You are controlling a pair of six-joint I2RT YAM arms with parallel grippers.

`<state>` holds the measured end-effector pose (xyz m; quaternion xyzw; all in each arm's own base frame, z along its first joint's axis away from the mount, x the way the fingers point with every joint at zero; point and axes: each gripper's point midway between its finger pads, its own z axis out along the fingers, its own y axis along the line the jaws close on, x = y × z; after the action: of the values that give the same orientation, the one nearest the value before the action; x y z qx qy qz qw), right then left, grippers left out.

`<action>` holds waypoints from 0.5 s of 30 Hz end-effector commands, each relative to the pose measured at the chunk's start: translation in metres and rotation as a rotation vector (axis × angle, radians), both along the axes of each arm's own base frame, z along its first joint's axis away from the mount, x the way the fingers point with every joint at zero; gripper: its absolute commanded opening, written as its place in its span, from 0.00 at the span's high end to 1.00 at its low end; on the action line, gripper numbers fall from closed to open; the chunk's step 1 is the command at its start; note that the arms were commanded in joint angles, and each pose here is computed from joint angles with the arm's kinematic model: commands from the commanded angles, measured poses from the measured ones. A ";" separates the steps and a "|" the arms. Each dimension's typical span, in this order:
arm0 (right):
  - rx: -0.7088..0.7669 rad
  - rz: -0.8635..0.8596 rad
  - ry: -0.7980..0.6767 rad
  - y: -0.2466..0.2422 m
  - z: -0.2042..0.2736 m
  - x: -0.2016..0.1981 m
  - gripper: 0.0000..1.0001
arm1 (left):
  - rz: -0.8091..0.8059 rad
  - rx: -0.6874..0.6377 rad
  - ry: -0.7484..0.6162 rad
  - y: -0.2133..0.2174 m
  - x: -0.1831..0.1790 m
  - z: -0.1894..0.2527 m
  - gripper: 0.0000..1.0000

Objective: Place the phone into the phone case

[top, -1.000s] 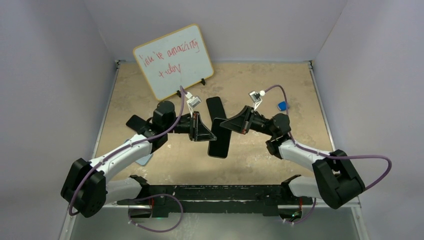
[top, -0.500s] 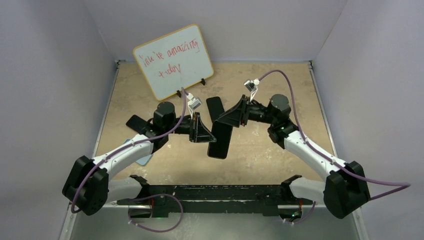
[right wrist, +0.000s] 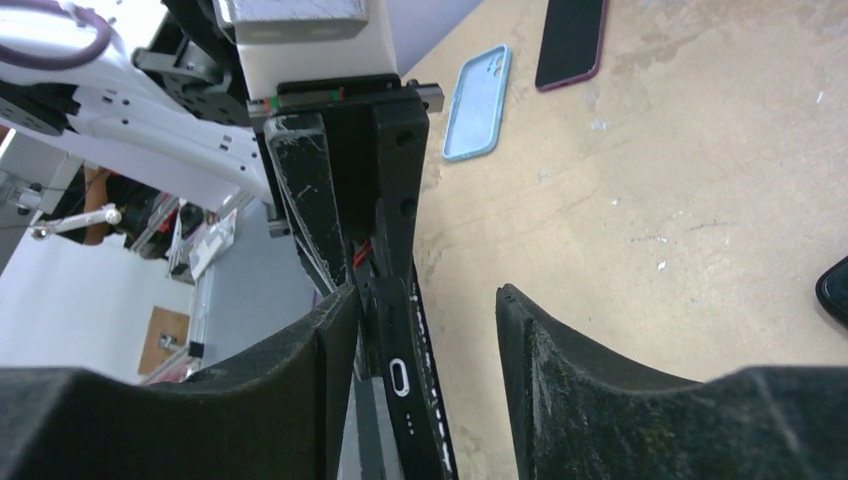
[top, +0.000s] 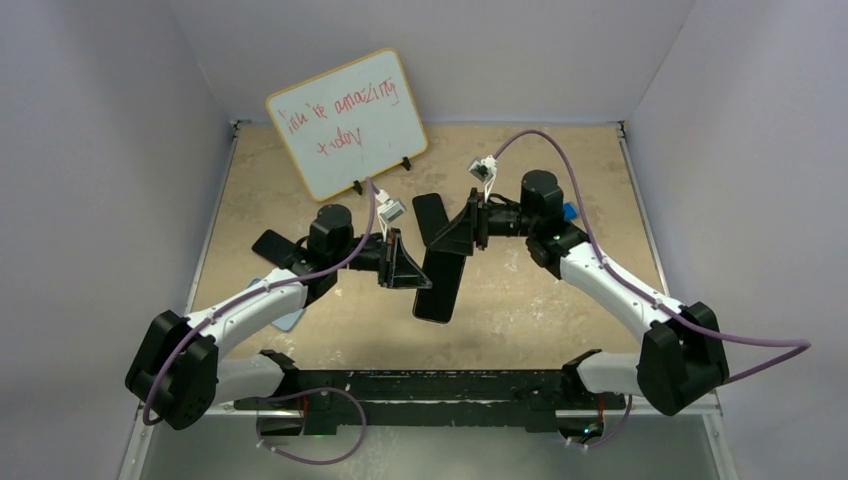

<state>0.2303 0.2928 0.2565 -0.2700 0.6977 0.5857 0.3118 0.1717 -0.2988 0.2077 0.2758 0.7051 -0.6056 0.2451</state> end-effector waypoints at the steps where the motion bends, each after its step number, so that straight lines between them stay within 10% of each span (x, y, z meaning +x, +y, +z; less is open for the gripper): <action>1: -0.007 0.074 -0.051 0.003 0.010 -0.009 0.48 | -0.031 -0.051 -0.099 -0.001 0.001 0.023 1.00; 6: -0.058 0.059 -0.066 0.007 -0.001 -0.008 0.58 | -0.007 -0.034 -0.076 -0.002 0.005 0.020 1.00; 12: -0.105 0.039 -0.137 0.012 -0.004 -0.008 0.99 | 0.085 0.051 0.019 0.001 0.021 0.002 1.00; 15: -0.135 -0.001 -0.190 0.018 -0.006 -0.008 1.00 | 0.149 0.111 0.066 0.003 0.033 -0.012 1.00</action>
<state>0.2153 0.3022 0.2411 -0.3283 0.7029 0.5529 0.3041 0.1711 -0.2947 0.1902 0.2539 0.7380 -0.5882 0.2118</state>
